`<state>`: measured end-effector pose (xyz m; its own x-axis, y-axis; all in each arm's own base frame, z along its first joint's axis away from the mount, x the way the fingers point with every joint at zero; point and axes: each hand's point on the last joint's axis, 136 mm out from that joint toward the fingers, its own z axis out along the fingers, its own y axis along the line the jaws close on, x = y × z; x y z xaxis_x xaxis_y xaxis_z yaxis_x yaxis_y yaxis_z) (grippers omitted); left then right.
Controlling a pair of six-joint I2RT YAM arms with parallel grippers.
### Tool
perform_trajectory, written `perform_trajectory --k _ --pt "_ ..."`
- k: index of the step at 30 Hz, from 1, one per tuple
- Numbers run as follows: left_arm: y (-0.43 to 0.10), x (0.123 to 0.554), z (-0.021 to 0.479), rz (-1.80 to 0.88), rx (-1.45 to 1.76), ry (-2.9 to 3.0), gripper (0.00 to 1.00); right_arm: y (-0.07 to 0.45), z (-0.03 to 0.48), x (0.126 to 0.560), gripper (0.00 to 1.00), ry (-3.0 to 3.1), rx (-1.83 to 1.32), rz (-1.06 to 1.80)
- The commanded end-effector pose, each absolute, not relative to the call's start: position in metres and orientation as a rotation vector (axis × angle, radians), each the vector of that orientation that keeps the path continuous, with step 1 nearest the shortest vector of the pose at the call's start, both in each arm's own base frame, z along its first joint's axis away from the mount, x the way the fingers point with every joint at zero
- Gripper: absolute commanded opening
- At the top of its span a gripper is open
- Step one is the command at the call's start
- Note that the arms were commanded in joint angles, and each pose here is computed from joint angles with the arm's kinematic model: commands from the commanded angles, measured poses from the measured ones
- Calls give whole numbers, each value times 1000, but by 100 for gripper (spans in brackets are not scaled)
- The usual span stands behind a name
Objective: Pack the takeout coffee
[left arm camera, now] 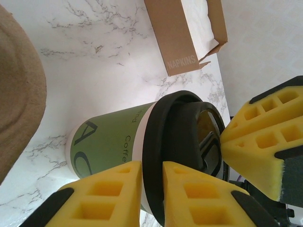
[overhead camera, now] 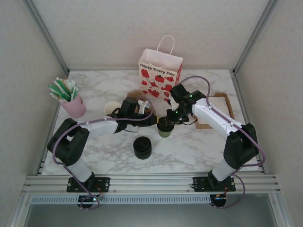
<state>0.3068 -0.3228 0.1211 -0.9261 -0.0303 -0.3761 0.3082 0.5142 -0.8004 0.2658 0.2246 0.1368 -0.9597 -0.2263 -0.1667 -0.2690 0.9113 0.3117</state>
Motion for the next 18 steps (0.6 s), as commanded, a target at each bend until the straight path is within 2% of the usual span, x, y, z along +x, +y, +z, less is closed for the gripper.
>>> perform_trajectory --k 1,18 --pt "-322 281 77 -1332 200 2583 18 216 103 260 17 3036 -360 406" --pt "-327 280 100 -1339 209 2537 19 219 111 267 17 3004 -372 425"
